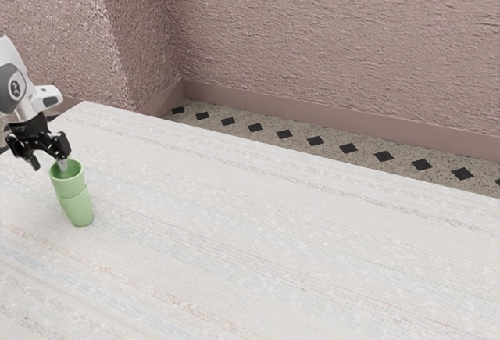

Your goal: Place the right cup onto the left cup

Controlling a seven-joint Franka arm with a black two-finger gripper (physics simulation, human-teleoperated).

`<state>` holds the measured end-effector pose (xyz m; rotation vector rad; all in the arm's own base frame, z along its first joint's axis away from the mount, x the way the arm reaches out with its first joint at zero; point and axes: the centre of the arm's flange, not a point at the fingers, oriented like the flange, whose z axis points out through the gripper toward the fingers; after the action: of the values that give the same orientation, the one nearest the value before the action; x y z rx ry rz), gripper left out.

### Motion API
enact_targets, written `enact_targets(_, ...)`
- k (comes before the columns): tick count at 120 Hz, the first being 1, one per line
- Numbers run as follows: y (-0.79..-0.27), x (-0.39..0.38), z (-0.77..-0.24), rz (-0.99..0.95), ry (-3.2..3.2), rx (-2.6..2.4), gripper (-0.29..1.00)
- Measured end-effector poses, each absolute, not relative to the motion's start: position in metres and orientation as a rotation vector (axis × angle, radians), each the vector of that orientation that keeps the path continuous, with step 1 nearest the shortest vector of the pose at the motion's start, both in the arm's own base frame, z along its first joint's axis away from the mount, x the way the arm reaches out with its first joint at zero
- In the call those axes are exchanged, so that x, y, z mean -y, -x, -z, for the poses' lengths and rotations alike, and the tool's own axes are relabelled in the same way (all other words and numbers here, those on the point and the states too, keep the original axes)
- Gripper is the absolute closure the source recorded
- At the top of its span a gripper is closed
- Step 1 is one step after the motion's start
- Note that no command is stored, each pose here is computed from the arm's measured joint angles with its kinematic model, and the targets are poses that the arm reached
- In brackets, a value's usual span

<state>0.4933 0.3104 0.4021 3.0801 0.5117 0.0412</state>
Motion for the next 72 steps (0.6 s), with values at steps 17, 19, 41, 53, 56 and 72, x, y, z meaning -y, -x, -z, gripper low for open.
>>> enact_targets(17,-0.486,-0.306,-0.428,-0.088,-3.076,-0.503,0.09)
enact_targets(19,-0.485,-0.305,-0.431,-0.09,-3.074,-0.501,0.08)
enact_targets(41,-0.476,-0.282,-0.476,-0.115,-3.07,-0.432,0.03)
enact_targets(53,-0.483,-0.259,-0.486,-0.089,-3.074,-0.356,0.02)
enact_targets(56,-0.488,-0.249,-0.489,-0.082,-3.078,-0.323,0.02)
enact_targets(72,-0.524,-0.179,-0.502,-0.049,-3.099,-0.095,0.01)
